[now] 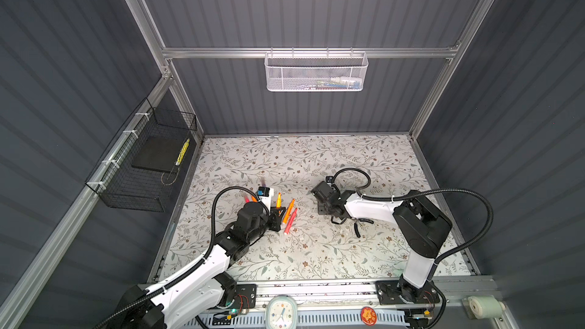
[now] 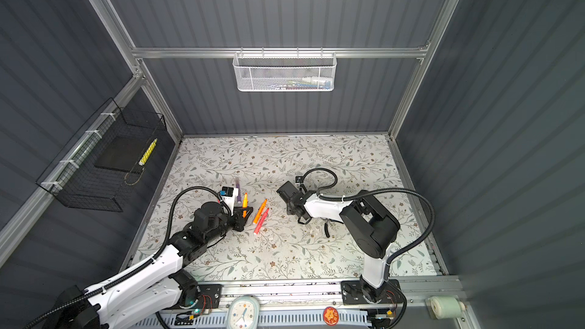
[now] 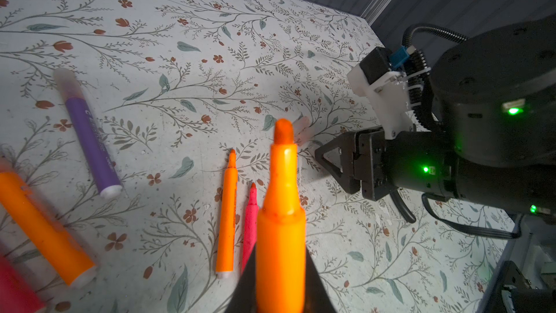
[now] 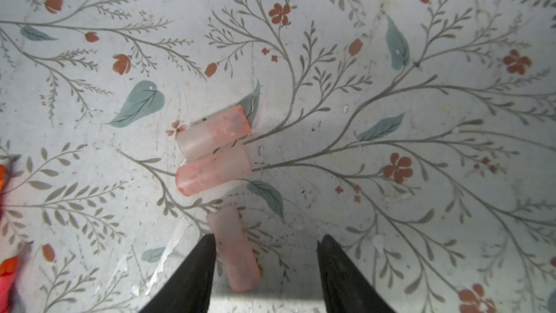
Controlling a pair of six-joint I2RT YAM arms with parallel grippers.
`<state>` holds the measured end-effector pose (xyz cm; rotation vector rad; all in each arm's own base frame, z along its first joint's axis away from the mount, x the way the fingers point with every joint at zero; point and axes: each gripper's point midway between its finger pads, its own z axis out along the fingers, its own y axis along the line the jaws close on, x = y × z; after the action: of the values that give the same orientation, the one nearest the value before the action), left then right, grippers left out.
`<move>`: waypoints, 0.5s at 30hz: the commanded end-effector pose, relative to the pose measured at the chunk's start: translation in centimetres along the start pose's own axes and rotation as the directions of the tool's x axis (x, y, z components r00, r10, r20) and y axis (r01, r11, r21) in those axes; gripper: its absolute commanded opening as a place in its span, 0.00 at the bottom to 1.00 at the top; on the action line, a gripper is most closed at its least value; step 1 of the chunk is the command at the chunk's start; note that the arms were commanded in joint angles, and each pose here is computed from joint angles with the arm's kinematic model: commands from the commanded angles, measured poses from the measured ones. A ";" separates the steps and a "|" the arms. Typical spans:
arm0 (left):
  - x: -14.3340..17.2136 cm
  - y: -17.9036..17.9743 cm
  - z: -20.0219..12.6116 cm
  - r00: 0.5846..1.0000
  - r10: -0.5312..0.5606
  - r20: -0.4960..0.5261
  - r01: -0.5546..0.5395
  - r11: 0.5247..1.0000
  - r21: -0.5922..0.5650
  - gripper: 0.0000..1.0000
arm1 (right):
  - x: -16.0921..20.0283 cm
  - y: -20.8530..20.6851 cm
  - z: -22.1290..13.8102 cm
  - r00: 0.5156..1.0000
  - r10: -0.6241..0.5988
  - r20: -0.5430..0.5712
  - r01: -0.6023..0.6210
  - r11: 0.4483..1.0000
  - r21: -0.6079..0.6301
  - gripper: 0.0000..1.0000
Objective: Insert pens into pen caps
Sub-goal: Rotate the pen cap at the center of the table, then pick up the pen cap from the center of the table.
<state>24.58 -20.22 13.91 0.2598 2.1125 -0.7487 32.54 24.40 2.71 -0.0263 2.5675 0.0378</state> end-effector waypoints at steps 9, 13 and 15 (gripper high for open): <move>-0.5 -0.6 -0.4 1.000 0.004 0.009 -0.004 1.000 0.019 0.00 | -0.1 0.4 1.4 1.000 -0.003 -0.031 0.003 1.000 -0.014 0.52; -0.5 -0.6 -0.4 1.000 0.004 0.008 -0.004 1.000 0.020 0.00 | 0.0 0.3 1.6 0.999 -0.002 -0.038 0.001 1.000 -0.013 0.43; -0.5 -0.6 -0.4 1.000 0.004 0.010 -0.004 1.000 0.021 0.00 | 0.1 0.2 1.6 0.999 0.000 -0.041 0.000 1.000 -0.012 0.37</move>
<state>24.55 -20.19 14.14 0.2593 2.1052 -0.7516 33.29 24.66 1.88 -0.0325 2.5895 0.0632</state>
